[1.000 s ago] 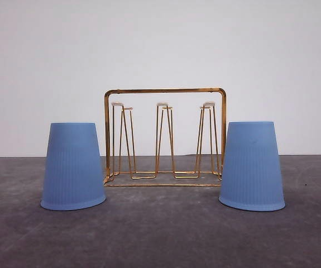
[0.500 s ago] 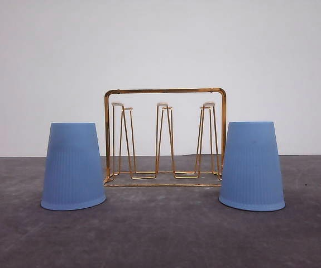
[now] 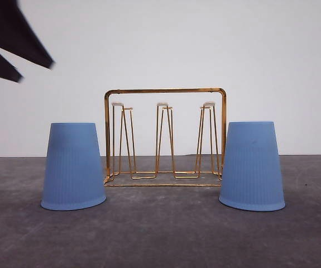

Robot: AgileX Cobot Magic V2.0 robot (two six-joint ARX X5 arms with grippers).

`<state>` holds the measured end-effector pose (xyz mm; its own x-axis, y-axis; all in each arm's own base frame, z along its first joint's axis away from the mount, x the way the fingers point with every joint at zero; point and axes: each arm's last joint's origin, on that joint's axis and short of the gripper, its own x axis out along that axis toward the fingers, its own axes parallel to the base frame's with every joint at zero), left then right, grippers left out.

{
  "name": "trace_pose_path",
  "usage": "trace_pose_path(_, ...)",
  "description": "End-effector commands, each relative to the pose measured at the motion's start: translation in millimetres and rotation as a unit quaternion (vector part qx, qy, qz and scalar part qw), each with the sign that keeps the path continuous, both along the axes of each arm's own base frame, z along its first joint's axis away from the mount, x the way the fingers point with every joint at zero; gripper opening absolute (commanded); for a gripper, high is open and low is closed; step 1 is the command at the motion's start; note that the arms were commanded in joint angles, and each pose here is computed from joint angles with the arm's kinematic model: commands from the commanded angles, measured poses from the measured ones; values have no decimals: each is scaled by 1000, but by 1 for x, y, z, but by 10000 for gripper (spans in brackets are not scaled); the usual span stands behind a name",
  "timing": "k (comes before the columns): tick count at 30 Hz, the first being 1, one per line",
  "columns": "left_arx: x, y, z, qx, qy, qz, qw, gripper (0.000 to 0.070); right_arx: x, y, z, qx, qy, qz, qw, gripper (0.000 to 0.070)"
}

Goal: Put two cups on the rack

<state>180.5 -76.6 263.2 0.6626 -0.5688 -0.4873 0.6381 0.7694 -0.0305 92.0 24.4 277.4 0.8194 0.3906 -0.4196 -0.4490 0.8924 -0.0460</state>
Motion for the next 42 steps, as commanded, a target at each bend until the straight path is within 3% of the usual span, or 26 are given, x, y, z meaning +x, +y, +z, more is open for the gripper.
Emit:
trace_pose_path(1,11,-7,0,-6,-4,-5,1000,553,0,0,3,-1,-9,1,1000,529)
trace_pose_path(9,50,-30,-37,13,23,-9,1000,553,0,0,3,-1,-9,1,1000,529)
trace_pose_path(16,63,-40,-65,32,58,-12,998,538,0,0,3,-1,-9,1,1000,529)
trace_pose_path(17,63,-41,-66,35,60,-11,998,508,0,0,3,-1,-9,1,1000,529)
trace_pose_path(21,63,-44,-68,43,60,-7,997,255,0,0,3,-1,-9,1,1000,529)
trace_pose_path(23,63,-45,-66,43,60,-9,997,227,0,0,3,-1,-9,1,1000,529)
trace_pose_path(29,65,-46,-46,43,90,-1,995,227,0,0,3,-1,-9,1,1000,529)
trace_pose_path(35,70,-49,-3,56,127,5,990,227,0,0,3,-1,-9,1,1000,529)
trace_pose_path(42,79,-50,55,37,85,61,994,231,1,0,3,-1,-9,1,1000,529)
